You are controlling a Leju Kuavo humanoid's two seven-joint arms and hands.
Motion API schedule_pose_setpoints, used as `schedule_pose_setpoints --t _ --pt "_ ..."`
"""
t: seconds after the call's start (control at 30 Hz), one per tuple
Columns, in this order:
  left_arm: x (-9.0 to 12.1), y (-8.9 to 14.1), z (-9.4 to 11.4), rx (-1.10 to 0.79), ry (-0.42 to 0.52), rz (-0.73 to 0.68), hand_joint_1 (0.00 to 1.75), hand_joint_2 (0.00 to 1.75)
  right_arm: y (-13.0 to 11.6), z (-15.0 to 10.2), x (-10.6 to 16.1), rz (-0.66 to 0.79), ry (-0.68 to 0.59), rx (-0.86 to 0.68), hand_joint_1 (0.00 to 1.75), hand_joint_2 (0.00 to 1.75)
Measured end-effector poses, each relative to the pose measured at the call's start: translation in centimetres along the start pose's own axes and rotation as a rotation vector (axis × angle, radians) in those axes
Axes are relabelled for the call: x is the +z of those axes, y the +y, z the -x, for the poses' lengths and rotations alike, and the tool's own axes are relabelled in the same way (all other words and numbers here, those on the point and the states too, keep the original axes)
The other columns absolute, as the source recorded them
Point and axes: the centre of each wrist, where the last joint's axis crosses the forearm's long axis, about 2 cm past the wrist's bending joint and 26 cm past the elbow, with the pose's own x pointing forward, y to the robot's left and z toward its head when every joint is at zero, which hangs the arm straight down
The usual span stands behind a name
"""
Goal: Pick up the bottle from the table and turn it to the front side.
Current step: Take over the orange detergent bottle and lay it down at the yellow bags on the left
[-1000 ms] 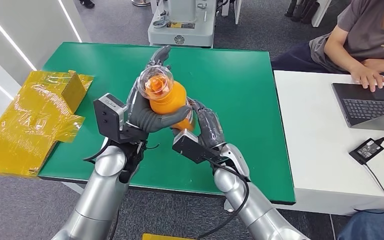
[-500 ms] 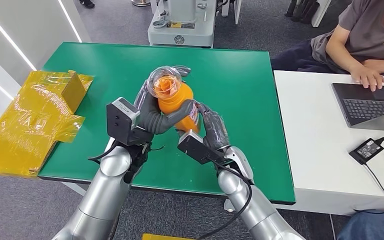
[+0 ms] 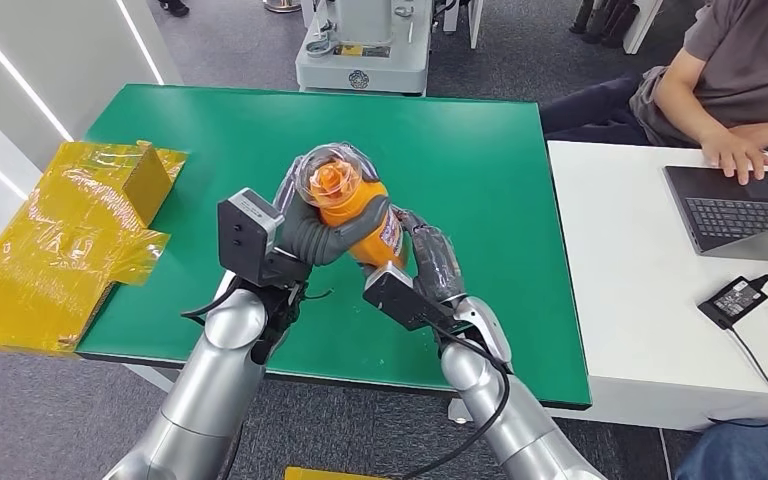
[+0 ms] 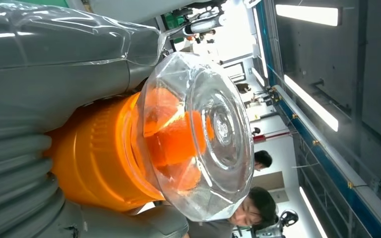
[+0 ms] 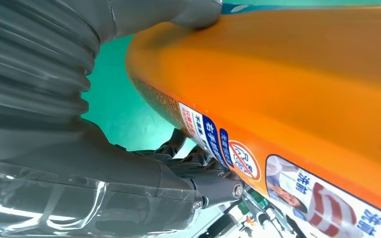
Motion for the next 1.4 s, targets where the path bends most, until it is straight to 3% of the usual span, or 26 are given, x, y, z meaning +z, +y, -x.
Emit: schedule_pose_setpoints --t 0.03,0.47,0.63,0.77,0.87,1.13,1.4 --pt "0.0 0.0 0.0 0.0 0.001 0.0 1.75 1.75 0.0 0.0 0.0 0.003 -0.002 0.003 0.0 1.75" --pt "0.3 0.0 0.7 -0.001 0.026 -0.023 1.75 1.75 -0.6 -1.2 -0.3 0.174 -0.079 0.046 0.0 1.75" --pt "0.3 0.0 0.7 -0.009 0.023 -0.053 1.75 1.75 -0.8 -2.4 0.4 0.426 -0.141 -0.02 0.0 1.75" --pt "1.3 -0.3 1.6 -0.005 0.056 -0.07 1.75 1.75 -2.8 -4.2 0.4 0.715 -0.186 -0.104 0.0 1.75" --pt "1.6 -0.4 1.9 -0.002 0.06 -0.078 1.75 1.75 -3.8 -6.0 0.9 0.839 -0.235 -0.164 0.0 1.75" --pt "2.6 0.3 2.6 -0.017 0.068 -0.11 1.75 1.75 -4.6 -9.5 3.0 0.922 -0.357 -0.241 0.0 1.75" --pt "3.4 2.3 2.6 -0.12 0.038 -0.206 1.75 1.75 -4.1 -10.4 4.8 0.945 -0.36 -0.283 0.0 1.75"
